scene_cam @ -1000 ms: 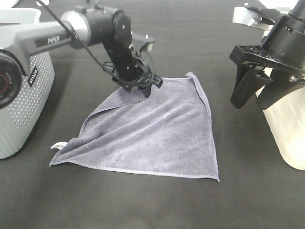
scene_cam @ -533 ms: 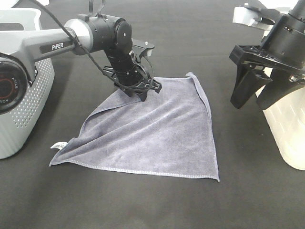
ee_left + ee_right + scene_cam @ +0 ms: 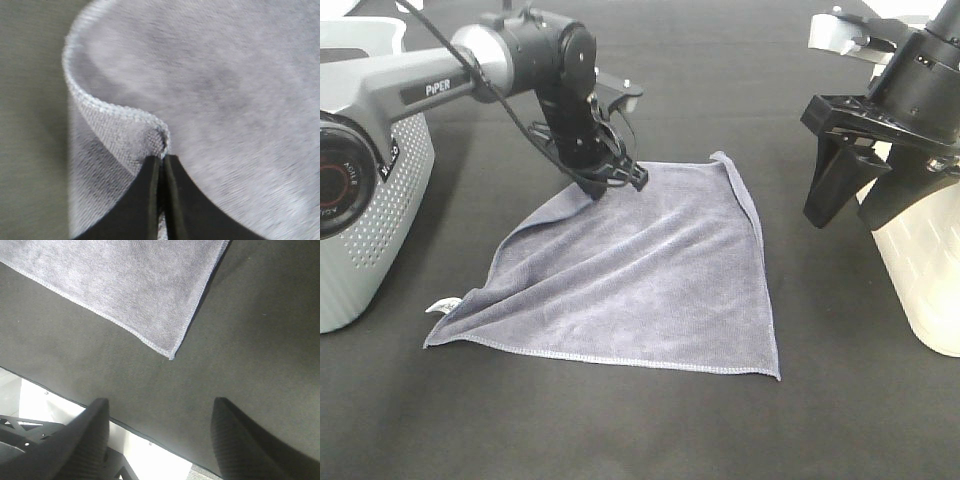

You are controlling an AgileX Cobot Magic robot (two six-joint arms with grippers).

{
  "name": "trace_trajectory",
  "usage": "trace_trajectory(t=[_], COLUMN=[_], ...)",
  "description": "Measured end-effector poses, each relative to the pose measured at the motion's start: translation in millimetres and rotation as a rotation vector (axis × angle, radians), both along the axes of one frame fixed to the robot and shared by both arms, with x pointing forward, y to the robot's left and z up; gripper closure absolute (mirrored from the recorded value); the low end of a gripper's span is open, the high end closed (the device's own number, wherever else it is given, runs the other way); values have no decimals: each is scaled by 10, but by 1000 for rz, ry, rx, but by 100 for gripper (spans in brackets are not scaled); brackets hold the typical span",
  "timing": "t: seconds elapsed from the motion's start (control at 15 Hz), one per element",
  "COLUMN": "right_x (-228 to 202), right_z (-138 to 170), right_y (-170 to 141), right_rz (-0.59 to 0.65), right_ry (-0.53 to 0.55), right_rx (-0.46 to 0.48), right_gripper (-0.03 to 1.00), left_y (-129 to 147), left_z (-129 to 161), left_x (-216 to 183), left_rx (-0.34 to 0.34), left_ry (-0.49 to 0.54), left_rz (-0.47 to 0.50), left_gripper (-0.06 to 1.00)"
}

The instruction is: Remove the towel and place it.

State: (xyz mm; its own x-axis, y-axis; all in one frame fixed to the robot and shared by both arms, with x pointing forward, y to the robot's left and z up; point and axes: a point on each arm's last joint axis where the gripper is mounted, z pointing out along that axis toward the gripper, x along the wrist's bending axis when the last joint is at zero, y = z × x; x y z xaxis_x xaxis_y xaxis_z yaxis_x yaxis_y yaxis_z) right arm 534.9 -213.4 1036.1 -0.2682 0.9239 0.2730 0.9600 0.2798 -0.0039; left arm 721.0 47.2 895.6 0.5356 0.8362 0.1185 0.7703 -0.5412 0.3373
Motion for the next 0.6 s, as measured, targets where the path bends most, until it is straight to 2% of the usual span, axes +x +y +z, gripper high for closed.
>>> trace_trajectory(t=[0.33, 0.6], right_x=[0, 0], right_z=[0, 0], right_y=[0, 0], right_rz=[0, 0], right_ry=[0, 0], right_rx=[0, 0], right_gripper=[38, 38], left_y=[101, 440], left_z=[188, 210], left_x=[83, 246], left_rx=[92, 141], left_ry=[-65, -100], left_rz=[-6, 85], left_gripper=[94, 94])
